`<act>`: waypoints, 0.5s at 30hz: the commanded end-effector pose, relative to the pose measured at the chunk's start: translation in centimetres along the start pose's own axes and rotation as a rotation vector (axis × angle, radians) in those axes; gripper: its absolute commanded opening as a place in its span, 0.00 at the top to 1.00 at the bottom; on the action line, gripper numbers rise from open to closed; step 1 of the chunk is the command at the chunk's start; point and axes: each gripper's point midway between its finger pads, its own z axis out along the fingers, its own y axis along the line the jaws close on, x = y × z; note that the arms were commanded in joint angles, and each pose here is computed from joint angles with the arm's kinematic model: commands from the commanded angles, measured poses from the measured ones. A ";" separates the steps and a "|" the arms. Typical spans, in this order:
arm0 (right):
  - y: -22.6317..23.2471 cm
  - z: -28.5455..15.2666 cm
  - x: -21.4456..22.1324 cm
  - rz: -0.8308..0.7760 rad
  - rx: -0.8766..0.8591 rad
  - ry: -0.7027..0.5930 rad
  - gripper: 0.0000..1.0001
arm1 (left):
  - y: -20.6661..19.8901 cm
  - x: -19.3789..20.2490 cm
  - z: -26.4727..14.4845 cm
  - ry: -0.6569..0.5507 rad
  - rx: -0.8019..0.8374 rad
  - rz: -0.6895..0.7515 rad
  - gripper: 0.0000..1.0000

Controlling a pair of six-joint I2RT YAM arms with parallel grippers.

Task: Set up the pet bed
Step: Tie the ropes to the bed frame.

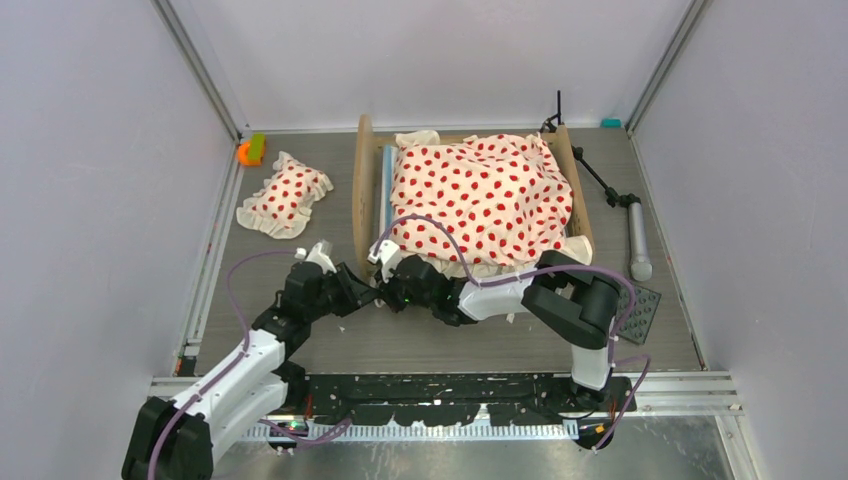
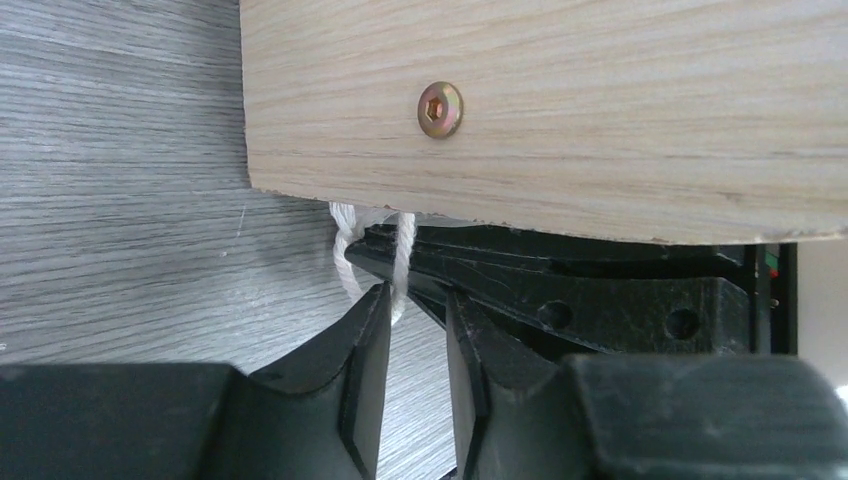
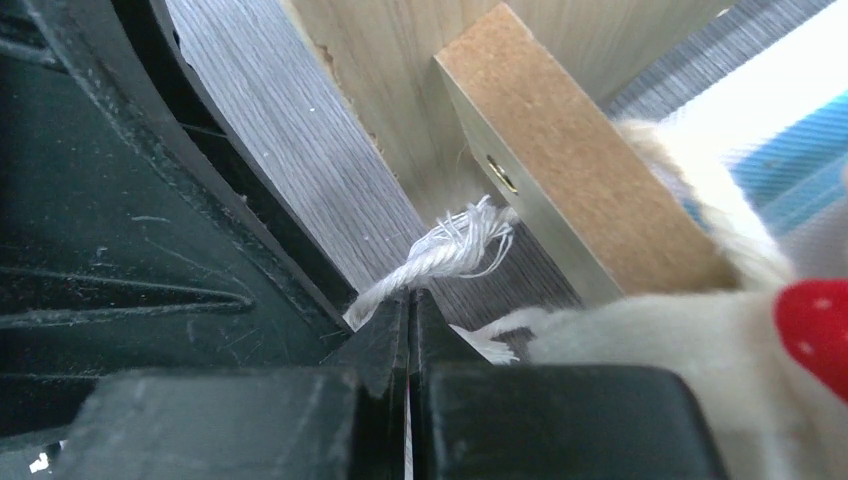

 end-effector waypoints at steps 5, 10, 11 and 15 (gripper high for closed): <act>2.2 0.2 0.3 -0.046 -0.101 0.045 1.00 | -2.9 -3.0 -0.6 -0.107 0.074 0.040 0.82; 2.6 -0.1 0.3 -0.053 -0.139 0.036 1.00 | -2.7 -2.9 -0.4 -0.099 0.066 0.040 0.80; 2.7 -0.1 0.3 -0.054 -0.153 0.032 1.00 | -2.6 -2.8 -0.4 -0.097 0.064 0.040 0.75; 3.5 -0.4 0.1 -0.054 -0.226 0.023 1.00 | -2.4 -2.7 -0.3 -0.091 0.057 0.038 0.66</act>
